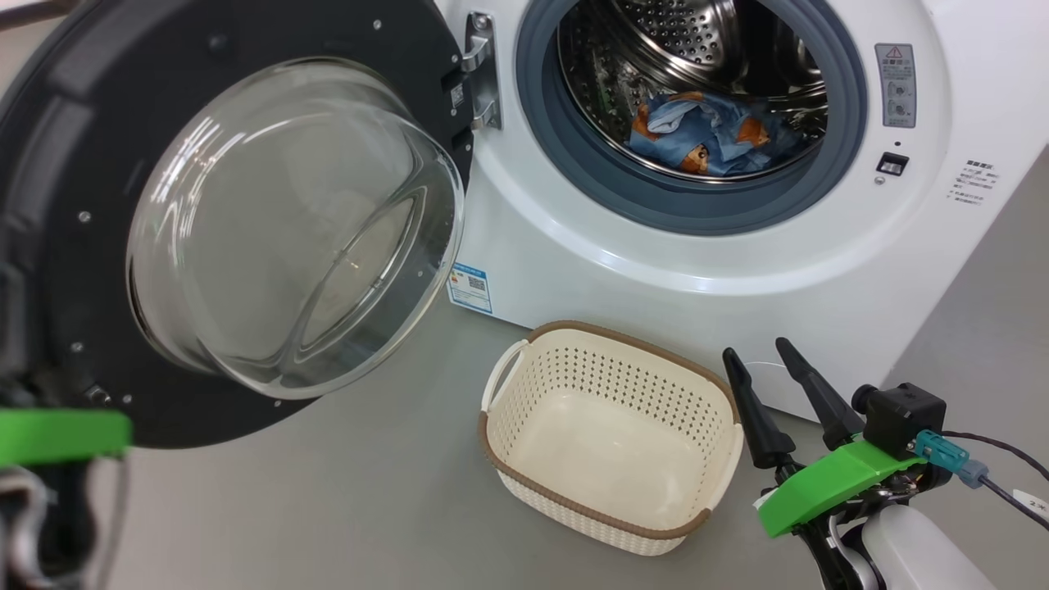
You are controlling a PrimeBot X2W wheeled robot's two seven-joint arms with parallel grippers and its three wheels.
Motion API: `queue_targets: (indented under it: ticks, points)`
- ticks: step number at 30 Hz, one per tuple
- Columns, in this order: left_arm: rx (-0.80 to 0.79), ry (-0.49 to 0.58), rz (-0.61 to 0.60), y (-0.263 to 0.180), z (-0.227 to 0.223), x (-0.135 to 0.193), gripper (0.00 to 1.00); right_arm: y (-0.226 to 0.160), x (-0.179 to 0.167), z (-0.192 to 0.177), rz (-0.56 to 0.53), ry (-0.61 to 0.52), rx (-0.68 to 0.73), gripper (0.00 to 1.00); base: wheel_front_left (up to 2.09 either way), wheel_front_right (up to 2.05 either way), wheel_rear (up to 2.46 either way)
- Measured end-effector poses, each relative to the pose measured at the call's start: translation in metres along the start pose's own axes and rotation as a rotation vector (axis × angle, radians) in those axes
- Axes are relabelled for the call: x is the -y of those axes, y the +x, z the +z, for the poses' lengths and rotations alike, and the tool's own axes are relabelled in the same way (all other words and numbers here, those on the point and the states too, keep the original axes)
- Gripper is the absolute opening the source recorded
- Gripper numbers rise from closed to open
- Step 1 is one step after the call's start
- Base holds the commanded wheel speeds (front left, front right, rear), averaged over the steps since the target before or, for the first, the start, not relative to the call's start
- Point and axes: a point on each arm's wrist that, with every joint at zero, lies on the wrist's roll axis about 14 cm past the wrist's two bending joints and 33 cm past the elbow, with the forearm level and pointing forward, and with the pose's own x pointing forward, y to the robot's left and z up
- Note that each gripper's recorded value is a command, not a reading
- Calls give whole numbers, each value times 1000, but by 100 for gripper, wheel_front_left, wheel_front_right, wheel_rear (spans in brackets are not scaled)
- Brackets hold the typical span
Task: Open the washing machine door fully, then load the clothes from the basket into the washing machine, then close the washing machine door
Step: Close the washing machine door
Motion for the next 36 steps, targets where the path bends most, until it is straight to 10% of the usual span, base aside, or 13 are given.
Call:
queue_targets:
  ticks: [12, 23, 36]
  points:
    - [115, -365, 111, 61, 59, -53, 0, -11, 19, -4, -38, -16, -17, 100, 0, 0, 0]
    - [-59, -662, 391, 84, -1, -119, 0, -19, 43, -3, -94, -20, -13, 100, 0, 0, 0]
    - [-353, -754, 503, 79, -62, -133, 0, -30, 61, -3, -148, -19, -15, 100, 0, 0, 0]
